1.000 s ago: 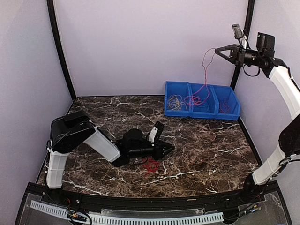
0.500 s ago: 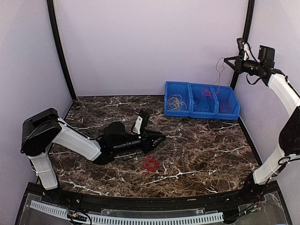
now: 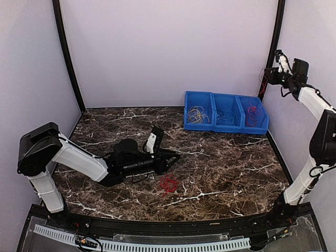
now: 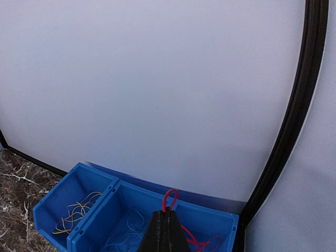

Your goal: Untangle the cables

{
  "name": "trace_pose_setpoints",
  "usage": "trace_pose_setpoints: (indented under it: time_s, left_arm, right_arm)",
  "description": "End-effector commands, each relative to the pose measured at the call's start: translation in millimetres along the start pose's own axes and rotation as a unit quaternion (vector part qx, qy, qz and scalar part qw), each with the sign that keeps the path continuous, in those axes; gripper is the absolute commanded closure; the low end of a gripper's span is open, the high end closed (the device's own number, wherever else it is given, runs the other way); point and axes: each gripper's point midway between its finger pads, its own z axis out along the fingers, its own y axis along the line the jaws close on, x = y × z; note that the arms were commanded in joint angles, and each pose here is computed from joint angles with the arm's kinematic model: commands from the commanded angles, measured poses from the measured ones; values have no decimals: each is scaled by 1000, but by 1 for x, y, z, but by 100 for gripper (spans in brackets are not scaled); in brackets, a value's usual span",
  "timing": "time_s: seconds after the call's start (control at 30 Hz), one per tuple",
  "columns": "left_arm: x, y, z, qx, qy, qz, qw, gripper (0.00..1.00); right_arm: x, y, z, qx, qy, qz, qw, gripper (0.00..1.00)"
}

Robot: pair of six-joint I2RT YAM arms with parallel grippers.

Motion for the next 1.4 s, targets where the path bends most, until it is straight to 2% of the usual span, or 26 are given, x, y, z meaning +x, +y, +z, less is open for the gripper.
trace_pose_setpoints:
  time_s: [0.0, 0.3, 0.33, 0.43, 0.6, 0.7, 0.87, 1.0, 1.13, 1.23, 1.37]
  left_arm:
    - [-14, -4, -9, -6, -14, 10, 1000, 67]
    - [-14, 0, -15, -24, -7, 13, 1000, 66]
    - [-15, 2, -16, -29, -7, 14, 999, 66]
    - [-18, 3, -20, -40, -7, 14, 999, 65]
    - [-21, 14, -25, -81, 3, 4, 997, 60]
    - [-16, 21, -30, -105, 27, -1, 994, 59]
    - [-6, 28, -45, -132, 50, -13, 990, 57]
    - [7, 36, -58, -160, 78, -37, 983, 57]
    - [29, 37, -72, -164, 115, -69, 977, 57]
    - [46, 34, -80, -158, 149, -84, 973, 58]
    - [70, 33, -85, -155, 194, -106, 963, 58]
  right_arm:
    - [34, -26, 17, 35, 11, 5, 999, 100]
    - [137, -49, 59, 8, 134, 72, 988, 98]
    - [144, -51, 61, 5, 143, 80, 986, 96]
    - [165, -49, 62, -3, 176, 100, 979, 79]
    - [163, -40, 41, 8, 183, 95, 979, 55]
    - [150, -33, 21, 23, 174, 78, 981, 48]
    - [135, -8, -9, 11, 161, 69, 984, 45]
    - [136, 57, -24, -97, 150, 49, 983, 49]
    - [152, 159, -47, -270, 162, 5, 949, 50]
    - [182, 238, -71, -391, 198, -26, 899, 50]
    - [230, 315, -102, -483, 257, -80, 833, 48]
